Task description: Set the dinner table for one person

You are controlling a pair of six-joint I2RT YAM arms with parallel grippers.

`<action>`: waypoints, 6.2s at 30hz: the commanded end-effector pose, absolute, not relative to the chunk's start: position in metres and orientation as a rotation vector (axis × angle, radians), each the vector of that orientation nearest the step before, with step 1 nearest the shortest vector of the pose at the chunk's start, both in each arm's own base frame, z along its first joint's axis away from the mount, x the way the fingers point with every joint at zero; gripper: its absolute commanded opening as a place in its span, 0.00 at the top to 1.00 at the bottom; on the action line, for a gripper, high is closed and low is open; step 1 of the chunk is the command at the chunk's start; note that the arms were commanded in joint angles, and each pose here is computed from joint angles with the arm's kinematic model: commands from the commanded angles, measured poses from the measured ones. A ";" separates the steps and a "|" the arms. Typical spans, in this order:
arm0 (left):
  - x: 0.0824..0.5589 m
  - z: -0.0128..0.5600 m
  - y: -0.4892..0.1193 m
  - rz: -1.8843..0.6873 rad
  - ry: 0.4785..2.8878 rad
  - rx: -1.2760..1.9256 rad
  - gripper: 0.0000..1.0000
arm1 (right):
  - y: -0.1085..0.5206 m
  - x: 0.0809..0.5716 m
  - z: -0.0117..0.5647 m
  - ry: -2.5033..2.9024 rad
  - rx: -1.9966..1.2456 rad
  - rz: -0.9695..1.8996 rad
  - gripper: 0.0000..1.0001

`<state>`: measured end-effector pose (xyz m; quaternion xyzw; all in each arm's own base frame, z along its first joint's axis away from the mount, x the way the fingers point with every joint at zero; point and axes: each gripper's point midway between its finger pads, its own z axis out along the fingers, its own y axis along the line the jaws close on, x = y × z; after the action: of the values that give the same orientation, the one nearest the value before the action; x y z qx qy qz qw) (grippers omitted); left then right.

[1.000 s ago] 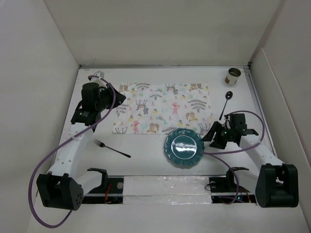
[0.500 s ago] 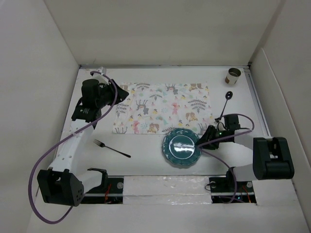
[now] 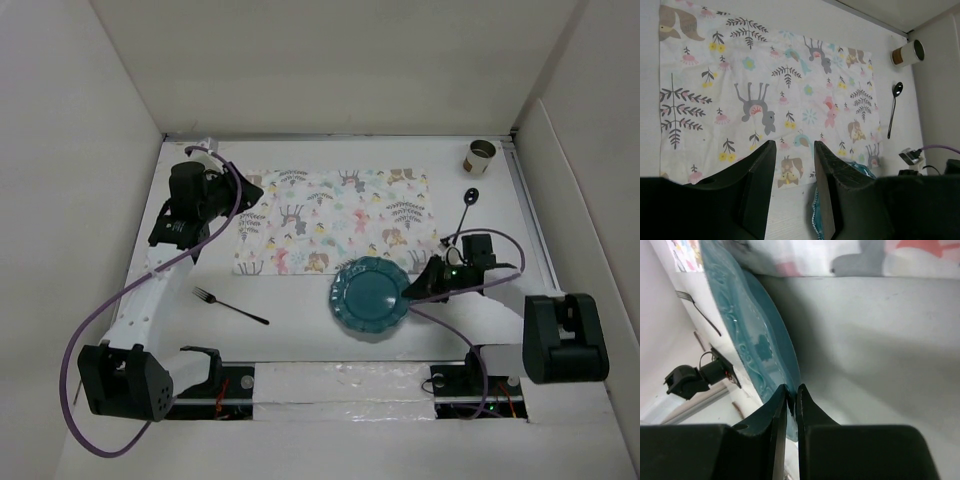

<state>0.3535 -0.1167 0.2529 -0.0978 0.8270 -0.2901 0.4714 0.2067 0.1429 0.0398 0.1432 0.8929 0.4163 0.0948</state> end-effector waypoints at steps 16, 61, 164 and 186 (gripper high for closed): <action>0.373 0.268 -0.103 -0.578 2.012 -0.203 0.64 | 0.213 0.326 0.247 2.141 0.154 1.497 1.00; 0.362 0.284 -0.117 -0.642 1.998 -0.090 1.00 | 0.060 0.485 0.194 2.201 0.542 0.525 1.00; 0.343 0.301 -0.199 -0.459 1.956 0.106 0.71 | -0.035 0.518 0.177 2.141 0.637 0.228 1.00; 0.340 0.295 -0.207 -0.500 1.945 0.168 0.73 | -0.067 0.459 0.034 2.580 0.763 -0.064 0.67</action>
<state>0.3426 -0.2092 0.2808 0.0678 0.8321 -0.2008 0.5126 0.4587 -0.0641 0.0300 0.2820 0.9315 -0.0021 0.2298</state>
